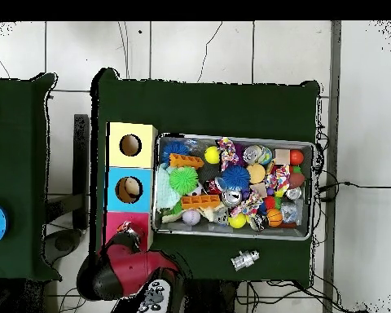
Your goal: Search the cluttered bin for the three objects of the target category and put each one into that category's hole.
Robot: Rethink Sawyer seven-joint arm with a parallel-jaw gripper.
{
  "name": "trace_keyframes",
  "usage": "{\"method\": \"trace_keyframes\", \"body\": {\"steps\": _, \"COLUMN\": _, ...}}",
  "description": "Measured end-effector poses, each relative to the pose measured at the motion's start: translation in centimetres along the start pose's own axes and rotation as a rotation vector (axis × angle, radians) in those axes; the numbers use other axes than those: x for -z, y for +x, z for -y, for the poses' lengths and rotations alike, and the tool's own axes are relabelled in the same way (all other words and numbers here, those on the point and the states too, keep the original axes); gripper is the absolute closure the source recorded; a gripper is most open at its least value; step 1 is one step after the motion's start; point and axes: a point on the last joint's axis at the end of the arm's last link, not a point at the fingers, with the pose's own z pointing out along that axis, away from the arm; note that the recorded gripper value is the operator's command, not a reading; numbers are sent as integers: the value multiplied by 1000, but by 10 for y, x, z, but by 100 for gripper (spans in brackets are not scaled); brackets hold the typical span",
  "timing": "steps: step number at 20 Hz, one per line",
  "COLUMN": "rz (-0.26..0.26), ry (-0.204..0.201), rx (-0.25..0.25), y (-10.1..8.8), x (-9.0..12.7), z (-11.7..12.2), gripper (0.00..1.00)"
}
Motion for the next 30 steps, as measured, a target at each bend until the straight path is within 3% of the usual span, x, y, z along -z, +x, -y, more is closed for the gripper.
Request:
{"method": "trace_keyframes", "body": {"steps": 5, "rz": 3, "ry": 4, "rx": -2, "y": -1, "x": 0, "z": 1, "gripper": 0}}
{"method": "trace_keyframes", "body": {"steps": 6, "rz": 4, "ry": 6, "rx": -4, "y": -1, "x": 0, "z": 2, "gripper": 100}}
{"method": "trace_keyframes", "body": {"steps": 18, "rz": -13, "ry": 23, "rx": -28, "y": -3, "x": -1, "z": 6, "gripper": 100}}
{"method": "trace_keyframes", "body": {"steps": 23, "rz": -70, "ry": 13, "rx": -46, "y": -5, "x": -2, "z": 7, "gripper": 100}}
{"method": "trace_keyframes", "body": {"steps": 24, "rz": -105, "ry": -2, "rx": -56, "y": -7, "x": -3, "z": 8, "gripper": 100}}
{"method": "trace_keyframes", "body": {"steps": 30, "rz": -184, "ry": -50, "rx": -79, "y": -11, "x": -6, "z": 12, "gripper": 100}}
